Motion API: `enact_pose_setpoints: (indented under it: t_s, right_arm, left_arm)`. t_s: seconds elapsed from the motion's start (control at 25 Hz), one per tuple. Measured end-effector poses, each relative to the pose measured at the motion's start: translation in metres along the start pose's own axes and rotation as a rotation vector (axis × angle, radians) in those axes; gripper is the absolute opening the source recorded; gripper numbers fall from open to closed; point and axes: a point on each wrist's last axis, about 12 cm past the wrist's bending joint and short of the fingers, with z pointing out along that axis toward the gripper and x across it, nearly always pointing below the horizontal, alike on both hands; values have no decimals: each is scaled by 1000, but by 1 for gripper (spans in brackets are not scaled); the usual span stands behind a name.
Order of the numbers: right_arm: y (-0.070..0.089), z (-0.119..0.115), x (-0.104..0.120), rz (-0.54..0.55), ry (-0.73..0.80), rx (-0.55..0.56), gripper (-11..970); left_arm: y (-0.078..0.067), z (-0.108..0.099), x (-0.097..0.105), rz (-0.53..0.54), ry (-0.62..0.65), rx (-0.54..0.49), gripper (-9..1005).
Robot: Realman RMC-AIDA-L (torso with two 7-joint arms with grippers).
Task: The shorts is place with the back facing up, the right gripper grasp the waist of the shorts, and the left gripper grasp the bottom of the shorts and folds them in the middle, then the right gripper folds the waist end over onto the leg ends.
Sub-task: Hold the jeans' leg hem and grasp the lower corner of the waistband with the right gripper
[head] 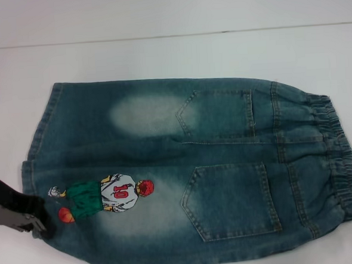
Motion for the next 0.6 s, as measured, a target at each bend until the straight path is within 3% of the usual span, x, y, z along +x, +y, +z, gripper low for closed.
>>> enact_pose_setpoints:
  t_s: [0.6]
  right_arm:
    - [1,6,-6,-77,-29,-13,860]
  left_arm:
    - [-3,2,-2,11,12,-8,102]
